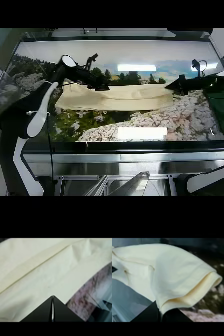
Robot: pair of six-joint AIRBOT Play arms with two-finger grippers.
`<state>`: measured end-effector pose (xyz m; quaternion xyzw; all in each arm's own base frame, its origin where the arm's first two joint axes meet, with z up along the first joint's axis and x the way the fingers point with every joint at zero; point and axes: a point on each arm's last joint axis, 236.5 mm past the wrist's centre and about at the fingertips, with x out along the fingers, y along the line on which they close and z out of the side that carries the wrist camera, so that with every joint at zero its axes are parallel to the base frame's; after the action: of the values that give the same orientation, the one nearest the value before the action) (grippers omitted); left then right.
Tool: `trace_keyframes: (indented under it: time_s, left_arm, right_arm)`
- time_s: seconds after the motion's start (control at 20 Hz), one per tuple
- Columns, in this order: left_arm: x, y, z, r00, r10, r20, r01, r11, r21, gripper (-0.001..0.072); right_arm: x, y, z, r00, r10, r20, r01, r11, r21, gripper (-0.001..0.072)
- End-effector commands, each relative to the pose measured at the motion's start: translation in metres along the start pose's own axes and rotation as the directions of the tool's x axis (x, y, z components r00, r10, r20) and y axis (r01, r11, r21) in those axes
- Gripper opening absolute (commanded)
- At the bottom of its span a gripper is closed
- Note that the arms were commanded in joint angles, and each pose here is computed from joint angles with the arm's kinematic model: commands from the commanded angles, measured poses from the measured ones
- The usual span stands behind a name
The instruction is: Fold the shirts.
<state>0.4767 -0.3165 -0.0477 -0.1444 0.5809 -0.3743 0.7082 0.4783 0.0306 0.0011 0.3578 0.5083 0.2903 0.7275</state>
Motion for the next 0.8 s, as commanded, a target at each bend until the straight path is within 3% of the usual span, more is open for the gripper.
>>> trace_keyframes:
  time_s: [0.0,0.4,0.6,0.75]
  left_arm:
    - [0.045,-0.005,0.021,0.982,0.122,0.145,-0.131,0.990,0.055,-0.0001]
    - [0.117,-0.030,0.004,0.997,0.069,0.046,-0.072,0.996,0.057,0.0000]
    - [0.079,-0.058,0.012,0.999,0.017,0.036,-0.020,0.997,0.068,0.0000]
    - [0.002,-0.091,0.013,0.997,-0.075,0.005,0.075,0.996,0.055,0.0001]
  right_arm:
    - [-0.024,0.067,0.014,0.989,0.141,0.035,-0.139,0.988,-0.061,0.0015]
    - [-0.026,0.167,0.003,0.967,0.249,-0.046,-0.253,0.958,-0.131,0.0015]
    - [-0.005,0.187,-0.008,0.962,0.258,-0.092,-0.267,0.957,-0.110,0.0016]
    - [0.014,0.205,-0.009,0.957,0.274,-0.092,-0.282,0.954,-0.099,0.0016]
